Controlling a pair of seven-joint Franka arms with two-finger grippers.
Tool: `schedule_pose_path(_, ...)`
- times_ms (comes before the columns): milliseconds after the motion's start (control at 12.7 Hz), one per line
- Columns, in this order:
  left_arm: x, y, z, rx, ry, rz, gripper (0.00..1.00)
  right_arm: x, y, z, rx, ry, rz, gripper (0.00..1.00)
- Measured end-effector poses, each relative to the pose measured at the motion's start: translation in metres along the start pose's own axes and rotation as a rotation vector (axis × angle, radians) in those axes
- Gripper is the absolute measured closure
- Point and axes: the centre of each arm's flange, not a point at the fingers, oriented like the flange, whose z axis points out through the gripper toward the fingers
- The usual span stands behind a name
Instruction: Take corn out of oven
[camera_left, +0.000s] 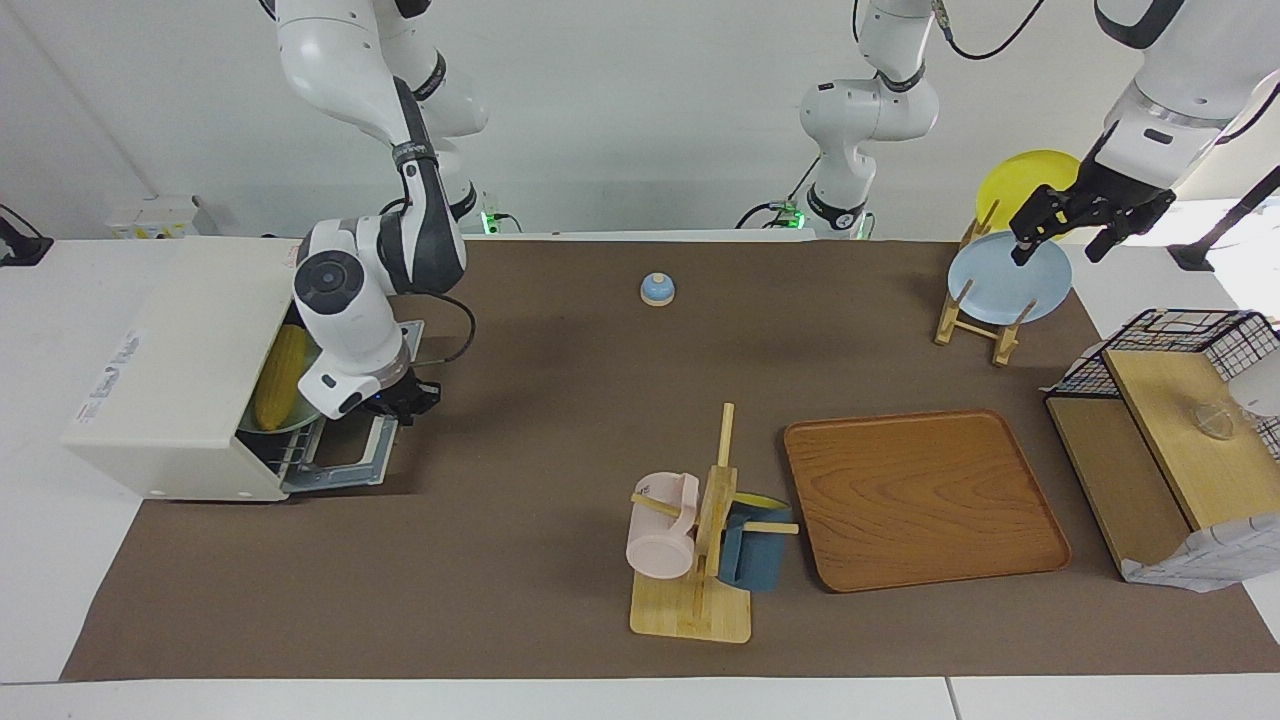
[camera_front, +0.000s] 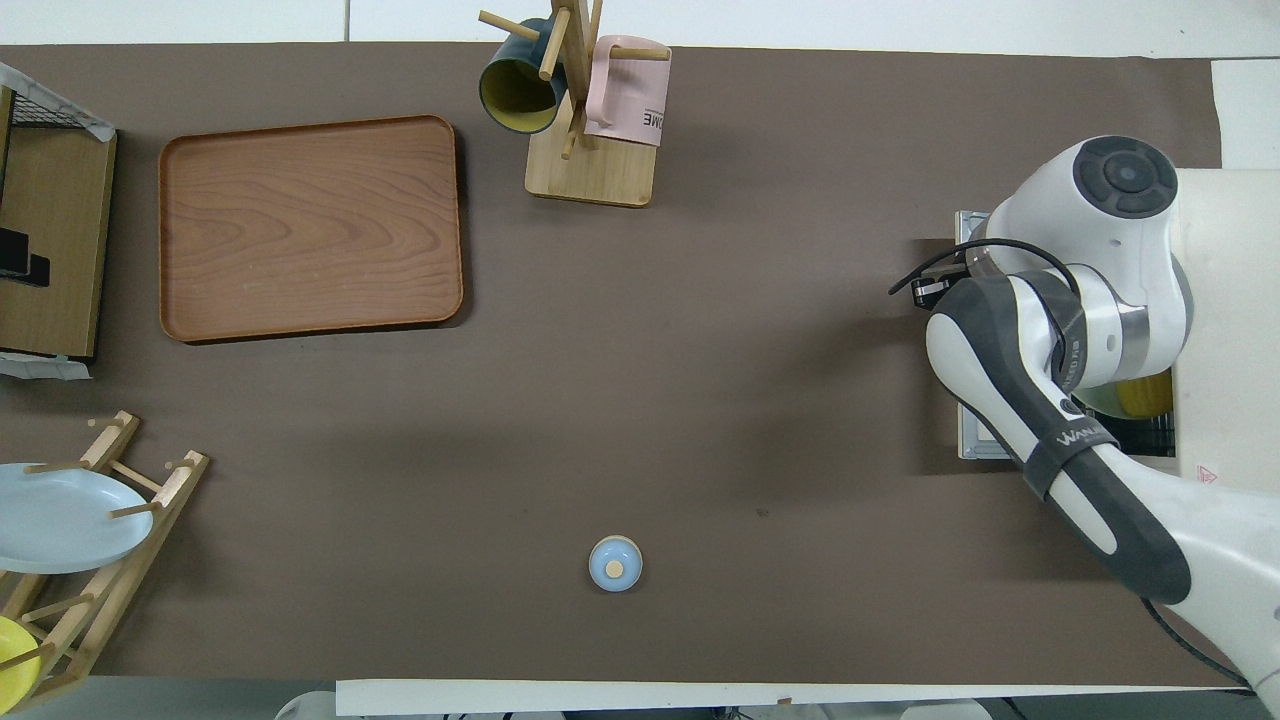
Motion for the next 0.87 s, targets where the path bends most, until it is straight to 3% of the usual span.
schedule_pose_path(236, 0.0, 0.0, 0.0, 0.0, 0.0, 0.0, 0.0, 0.014, -0.026, -0.02, 0.057, 0.048, 0.056, 0.99)
schedule_pose_path(394, 0.0, 0.0, 0.0, 0.0, 0.0, 0.0, 0.0, 0.016, -0.045, -0.048, 0.069, 0.049, 0.073, 0.93)
schedule_pose_path(709, 0.0, 0.0, 0.0, 0.0, 0.0, 0.0, 0.0, -0.005, 0.011, -0.082, 0.057, -0.038, 0.171, 0.47)
schedule_pose_path(866, 0.0, 0.0, 0.0, 0.0, 0.0, 0.0, 0.0, -0.014, 0.044, -0.084, 0.059, -0.083, 0.222, 0.47)
